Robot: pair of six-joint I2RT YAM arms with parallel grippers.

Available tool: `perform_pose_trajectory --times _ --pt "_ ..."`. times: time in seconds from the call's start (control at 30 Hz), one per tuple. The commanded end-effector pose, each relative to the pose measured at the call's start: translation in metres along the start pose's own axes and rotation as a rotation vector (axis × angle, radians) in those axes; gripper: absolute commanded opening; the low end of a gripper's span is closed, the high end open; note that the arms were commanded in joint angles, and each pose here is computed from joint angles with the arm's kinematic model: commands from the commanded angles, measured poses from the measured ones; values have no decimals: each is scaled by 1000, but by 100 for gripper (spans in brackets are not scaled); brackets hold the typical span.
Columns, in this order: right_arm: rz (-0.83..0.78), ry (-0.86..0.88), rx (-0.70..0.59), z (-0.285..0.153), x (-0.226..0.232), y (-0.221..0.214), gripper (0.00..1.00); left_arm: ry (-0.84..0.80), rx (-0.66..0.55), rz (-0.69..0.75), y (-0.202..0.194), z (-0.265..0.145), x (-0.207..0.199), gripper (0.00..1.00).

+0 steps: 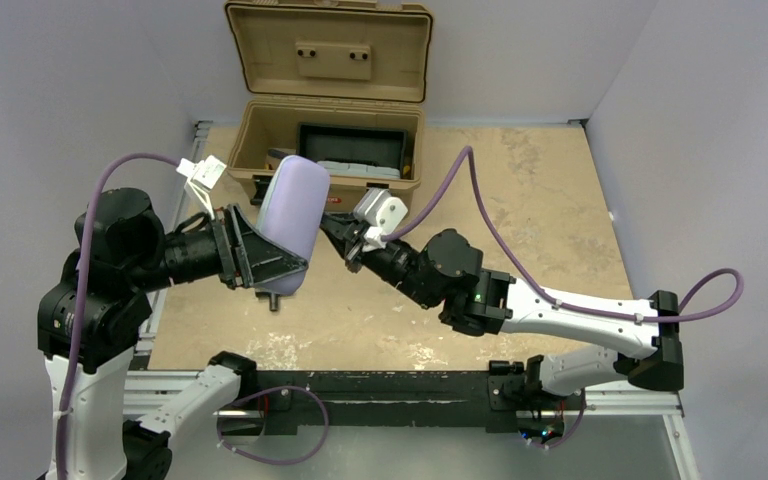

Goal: Open the umbrella

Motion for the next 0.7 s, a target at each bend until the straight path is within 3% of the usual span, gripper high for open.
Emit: perform_pose_trajectory --times 0.0,0.4,0.67 --pt "29 -88 -133 -5 -26 31 0 -120 36 37 -9 -13 -15 0" --pt "-3 -124 -165 -17 -47 38 0 -116 99 6 -18 -13 -10 0" --pt "-210 -149 -182 -34 -71 40 0 -88 233 -37 -36 -6 9 0"
Point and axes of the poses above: each gripper's point midway between its finger pads, its own z axis out along the fingers, its own x axis along the line the jaws close on, y = z × x, the point moved 10 cm from there along -z, back along the fingers, and after that the axes turned 10 degrees about z, right-handed, at the moved point
